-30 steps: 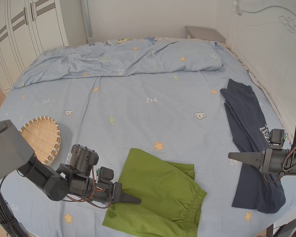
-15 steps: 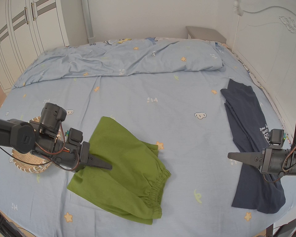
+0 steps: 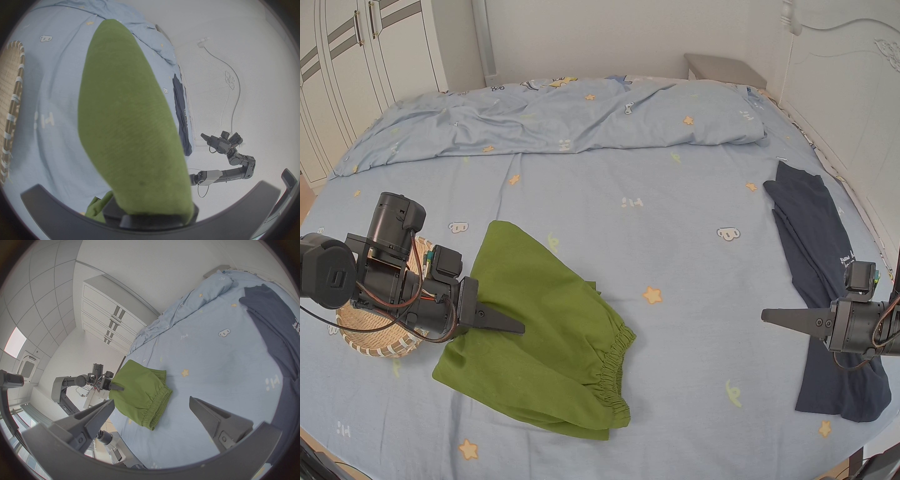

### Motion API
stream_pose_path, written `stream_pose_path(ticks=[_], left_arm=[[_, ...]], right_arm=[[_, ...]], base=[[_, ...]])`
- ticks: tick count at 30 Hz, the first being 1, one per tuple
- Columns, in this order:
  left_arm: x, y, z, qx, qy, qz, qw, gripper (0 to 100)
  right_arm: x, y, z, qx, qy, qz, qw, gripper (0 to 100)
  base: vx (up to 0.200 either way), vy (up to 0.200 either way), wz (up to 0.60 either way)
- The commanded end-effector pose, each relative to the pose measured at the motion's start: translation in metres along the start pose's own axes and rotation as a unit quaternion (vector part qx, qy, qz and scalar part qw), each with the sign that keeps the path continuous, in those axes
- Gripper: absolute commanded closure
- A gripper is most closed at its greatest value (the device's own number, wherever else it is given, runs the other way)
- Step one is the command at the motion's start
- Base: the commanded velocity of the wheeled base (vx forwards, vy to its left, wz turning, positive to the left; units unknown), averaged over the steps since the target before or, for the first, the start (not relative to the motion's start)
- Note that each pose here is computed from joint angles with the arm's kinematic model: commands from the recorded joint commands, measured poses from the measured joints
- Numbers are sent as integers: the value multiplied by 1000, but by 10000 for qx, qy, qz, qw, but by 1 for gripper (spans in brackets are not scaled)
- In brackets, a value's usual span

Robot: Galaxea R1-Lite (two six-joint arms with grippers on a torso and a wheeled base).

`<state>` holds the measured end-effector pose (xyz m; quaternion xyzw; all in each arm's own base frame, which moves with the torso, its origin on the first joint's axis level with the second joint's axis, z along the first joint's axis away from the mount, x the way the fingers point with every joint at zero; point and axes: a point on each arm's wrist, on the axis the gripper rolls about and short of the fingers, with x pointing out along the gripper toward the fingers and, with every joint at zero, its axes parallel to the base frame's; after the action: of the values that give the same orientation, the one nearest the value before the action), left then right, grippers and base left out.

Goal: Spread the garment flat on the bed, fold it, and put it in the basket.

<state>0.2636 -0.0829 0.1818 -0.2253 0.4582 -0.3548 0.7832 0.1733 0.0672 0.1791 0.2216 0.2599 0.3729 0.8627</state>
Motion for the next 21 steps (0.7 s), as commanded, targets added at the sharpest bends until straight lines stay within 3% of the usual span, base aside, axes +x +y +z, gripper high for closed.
stream_pose_path(ticks=[1,11,21], left_arm=[[-2,-6,-3,73,-11,-43,10000,100],[1,-7,-5,91,68,-70,9999,100],[-5,-27,-16,412,76,-247,9988,100]], right_arm=[[0,0,0,6,1,4,10000,0],[0,0,0,6,1,4,10000,0],[0,0,0,6,1,4,10000,0]], base=[[0,200,0],[0,200,0],[0,0,0]])
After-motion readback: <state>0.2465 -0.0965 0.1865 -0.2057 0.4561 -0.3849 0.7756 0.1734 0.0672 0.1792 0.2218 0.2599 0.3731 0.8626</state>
